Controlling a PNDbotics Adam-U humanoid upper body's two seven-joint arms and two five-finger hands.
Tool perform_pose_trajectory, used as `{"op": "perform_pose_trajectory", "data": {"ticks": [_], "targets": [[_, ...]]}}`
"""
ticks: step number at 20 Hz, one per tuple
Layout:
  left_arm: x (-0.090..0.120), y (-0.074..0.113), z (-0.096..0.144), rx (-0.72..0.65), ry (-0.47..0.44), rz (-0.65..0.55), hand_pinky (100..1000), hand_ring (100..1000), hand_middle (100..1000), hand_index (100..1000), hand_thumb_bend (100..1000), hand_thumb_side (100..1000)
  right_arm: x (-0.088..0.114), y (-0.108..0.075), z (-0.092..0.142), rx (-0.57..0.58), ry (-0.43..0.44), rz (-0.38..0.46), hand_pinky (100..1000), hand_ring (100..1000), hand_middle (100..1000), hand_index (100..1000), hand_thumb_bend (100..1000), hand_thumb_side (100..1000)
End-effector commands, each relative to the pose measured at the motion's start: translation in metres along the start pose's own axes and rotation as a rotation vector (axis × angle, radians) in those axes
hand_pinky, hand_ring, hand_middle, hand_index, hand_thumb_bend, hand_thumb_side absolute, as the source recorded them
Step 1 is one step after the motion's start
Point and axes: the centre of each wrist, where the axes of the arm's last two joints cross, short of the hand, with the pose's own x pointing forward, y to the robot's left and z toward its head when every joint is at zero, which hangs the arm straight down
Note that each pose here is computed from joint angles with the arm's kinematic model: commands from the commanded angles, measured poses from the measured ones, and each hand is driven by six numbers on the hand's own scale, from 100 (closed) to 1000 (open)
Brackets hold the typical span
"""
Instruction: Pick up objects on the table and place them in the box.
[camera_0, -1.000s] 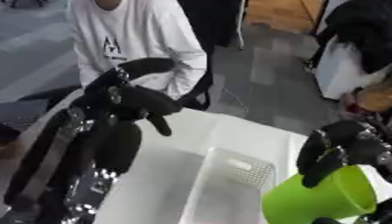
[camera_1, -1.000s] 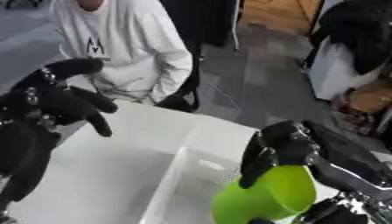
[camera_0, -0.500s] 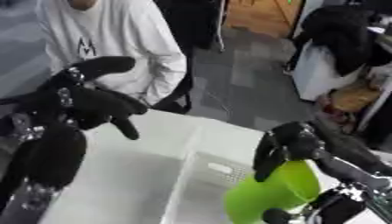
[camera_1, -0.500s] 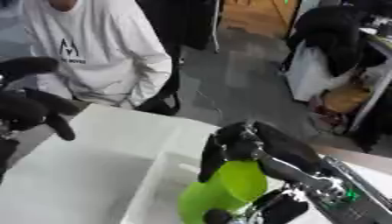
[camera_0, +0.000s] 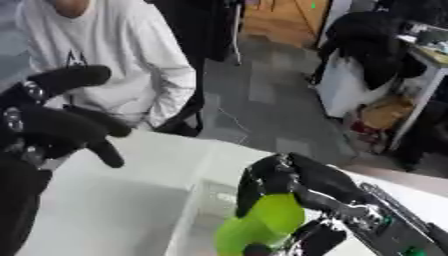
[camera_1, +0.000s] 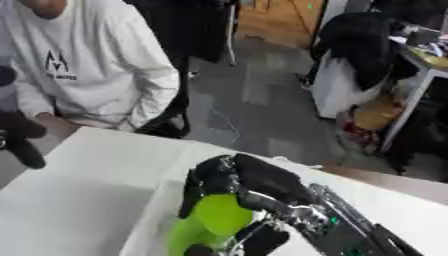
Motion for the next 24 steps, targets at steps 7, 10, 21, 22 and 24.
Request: {"op": "perform_pose_trajectory", "data": {"ticks": [7, 10, 21, 22, 24], "targets": [[0.006, 0.003, -0.006, -0.006, -0.033, -0.019, 487, 626, 848, 671, 275, 728, -0.006, -0.002, 0.003, 0.147, 0.081, 0.146, 966, 958, 994, 1000, 281, 950], [0.006, 0.003, -0.006, -0.008, -0.031, -0.023, 487, 626, 847, 671, 276, 727, -0.006, -0.003, 0.004, 0.135, 0.081, 0.14, 981, 968, 999, 1000, 283, 982], [0.004, 0.015, 0.004, -0.018, -0.003, -0.088, 487, 627, 846, 671, 270, 731, 0.051, 0.01, 0.025, -0.012, 0.001, -0.051, 740, 844, 897, 935, 142, 990], [0.003, 0.016, 0.006, -0.021, 0.003, -0.098, 487, 627, 846, 671, 268, 733, 0.061, 0.015, 0.031, -0.056, -0.003, -0.124, 672, 810, 870, 914, 100, 966], [0.002, 0.02, 0.012, -0.024, 0.019, -0.122, 487, 627, 846, 671, 266, 735, 0.068, 0.025, 0.042, -0.131, -0.015, -0.249, 612, 777, 831, 872, 100, 926]]}}
